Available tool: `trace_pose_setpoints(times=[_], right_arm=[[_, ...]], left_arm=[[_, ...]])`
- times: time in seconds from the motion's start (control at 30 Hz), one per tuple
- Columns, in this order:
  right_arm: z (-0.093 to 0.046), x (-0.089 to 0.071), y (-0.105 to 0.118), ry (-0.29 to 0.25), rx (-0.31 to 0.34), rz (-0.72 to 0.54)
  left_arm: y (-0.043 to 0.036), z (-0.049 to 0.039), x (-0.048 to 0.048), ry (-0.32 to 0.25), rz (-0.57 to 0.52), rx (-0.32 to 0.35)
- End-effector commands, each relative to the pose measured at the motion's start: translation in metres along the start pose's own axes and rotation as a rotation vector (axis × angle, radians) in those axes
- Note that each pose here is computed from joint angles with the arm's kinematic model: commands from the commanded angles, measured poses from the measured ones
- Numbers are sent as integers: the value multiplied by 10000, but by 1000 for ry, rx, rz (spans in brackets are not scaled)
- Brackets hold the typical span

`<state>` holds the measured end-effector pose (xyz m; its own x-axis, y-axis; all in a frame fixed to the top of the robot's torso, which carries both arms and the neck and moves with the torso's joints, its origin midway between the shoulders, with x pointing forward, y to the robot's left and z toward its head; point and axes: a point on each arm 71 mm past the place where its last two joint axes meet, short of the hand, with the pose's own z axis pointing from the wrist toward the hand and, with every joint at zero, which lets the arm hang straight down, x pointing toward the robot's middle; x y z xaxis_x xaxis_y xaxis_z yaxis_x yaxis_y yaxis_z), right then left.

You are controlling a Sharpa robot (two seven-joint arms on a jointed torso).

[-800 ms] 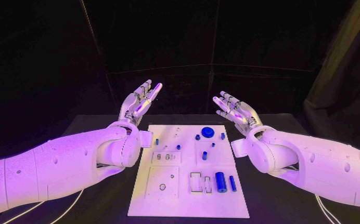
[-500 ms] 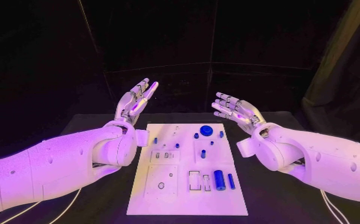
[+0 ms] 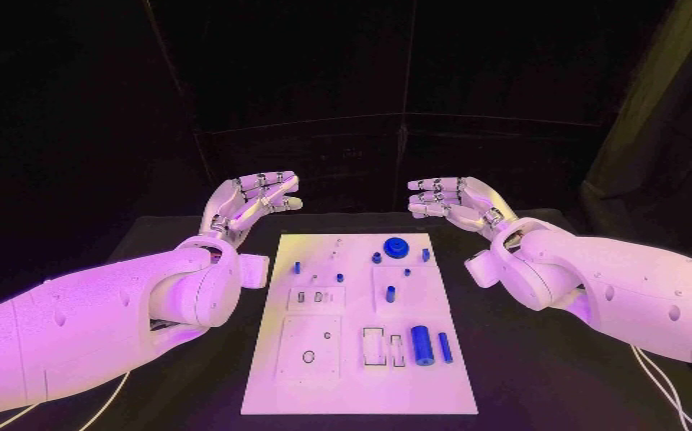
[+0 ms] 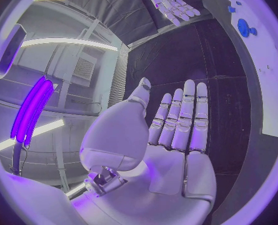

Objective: Assemble the parts on the task board

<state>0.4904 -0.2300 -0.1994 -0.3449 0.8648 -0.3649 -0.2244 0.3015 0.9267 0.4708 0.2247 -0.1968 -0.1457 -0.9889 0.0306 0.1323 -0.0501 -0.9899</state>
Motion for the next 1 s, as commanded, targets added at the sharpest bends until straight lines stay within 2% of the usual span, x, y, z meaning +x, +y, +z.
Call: trace_pose_setpoints(times=[0.03,0.17,0.33,0.6,0.77,1.0], right_arm=[[54,12,64,80,-41,-191],[182,-70,149,122,-28,-403],[309,-117,239,145,-12,-612],[462,75,322,227,-5,-921],[515,174,344,264,2,-1040],[557,277,379,293,-12,-1104]], left_arm=[[-34,-25,86,101,-16,8],[-62,-74,131,139,-18,6],[-106,-132,185,159,-21,-11],[-143,-168,242,184,-41,-26],[-149,-177,273,196,-57,-33],[-158,-177,291,203,-64,-37]])
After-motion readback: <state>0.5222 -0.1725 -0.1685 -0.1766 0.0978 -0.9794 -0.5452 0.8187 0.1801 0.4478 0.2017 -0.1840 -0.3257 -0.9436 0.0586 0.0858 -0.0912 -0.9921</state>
